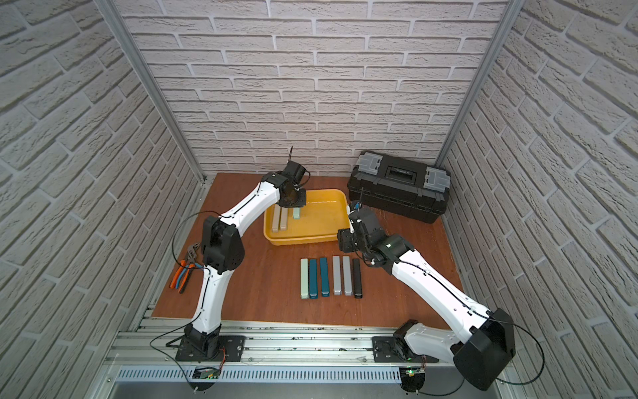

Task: Put the pruning pliers into the storage box
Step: Place the pruning pliers in the storage box.

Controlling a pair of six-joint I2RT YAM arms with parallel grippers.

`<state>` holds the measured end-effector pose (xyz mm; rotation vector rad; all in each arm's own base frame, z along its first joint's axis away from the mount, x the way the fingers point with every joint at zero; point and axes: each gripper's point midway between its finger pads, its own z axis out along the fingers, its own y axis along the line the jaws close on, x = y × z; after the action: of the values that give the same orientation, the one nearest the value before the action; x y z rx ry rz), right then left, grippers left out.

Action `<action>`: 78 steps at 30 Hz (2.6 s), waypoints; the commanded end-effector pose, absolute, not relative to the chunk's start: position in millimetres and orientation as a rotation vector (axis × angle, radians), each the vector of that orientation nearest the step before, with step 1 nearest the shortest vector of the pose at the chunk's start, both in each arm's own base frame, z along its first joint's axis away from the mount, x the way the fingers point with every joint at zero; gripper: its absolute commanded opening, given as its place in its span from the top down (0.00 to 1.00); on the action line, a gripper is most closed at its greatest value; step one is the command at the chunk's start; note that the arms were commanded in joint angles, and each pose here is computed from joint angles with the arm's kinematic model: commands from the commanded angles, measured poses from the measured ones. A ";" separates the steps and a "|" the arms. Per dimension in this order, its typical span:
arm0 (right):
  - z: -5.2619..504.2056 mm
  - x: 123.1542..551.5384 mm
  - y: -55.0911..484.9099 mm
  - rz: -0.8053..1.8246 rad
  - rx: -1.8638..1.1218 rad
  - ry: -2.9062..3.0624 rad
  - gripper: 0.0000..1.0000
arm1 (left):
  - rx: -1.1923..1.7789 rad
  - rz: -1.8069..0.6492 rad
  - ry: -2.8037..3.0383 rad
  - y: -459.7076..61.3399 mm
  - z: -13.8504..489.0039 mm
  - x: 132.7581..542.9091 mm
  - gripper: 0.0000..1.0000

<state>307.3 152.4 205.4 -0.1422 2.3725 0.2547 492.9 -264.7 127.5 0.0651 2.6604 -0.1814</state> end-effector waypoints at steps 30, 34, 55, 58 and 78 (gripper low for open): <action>161.7 325.7 171.3 0.250 -0.169 2.467 0.35 | -0.056 0.043 2.757 -221.1 19.7 522.5 0.82; 161.1 328.7 172.8 0.243 -0.174 2.469 0.35 | -0.063 0.039 2.754 -222.5 19.1 523.9 0.80; 174.8 323.2 169.9 0.265 -0.160 2.442 0.35 | -0.006 -0.022 2.632 -243.8 92.1 528.0 0.55; 179.3 320.8 168.2 0.267 -0.158 2.434 0.34 | -0.004 -0.036 2.605 -246.2 112.7 525.5 0.54; 244.4 310.0 148.8 0.254 -0.156 2.236 0.36 | 0.165 -0.204 2.552 -257.5 200.2 390.3 0.40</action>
<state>304.8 151.0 215.4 -0.1565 2.3520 0.2572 410.1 -256.4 210.5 0.1588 2.5384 -0.1771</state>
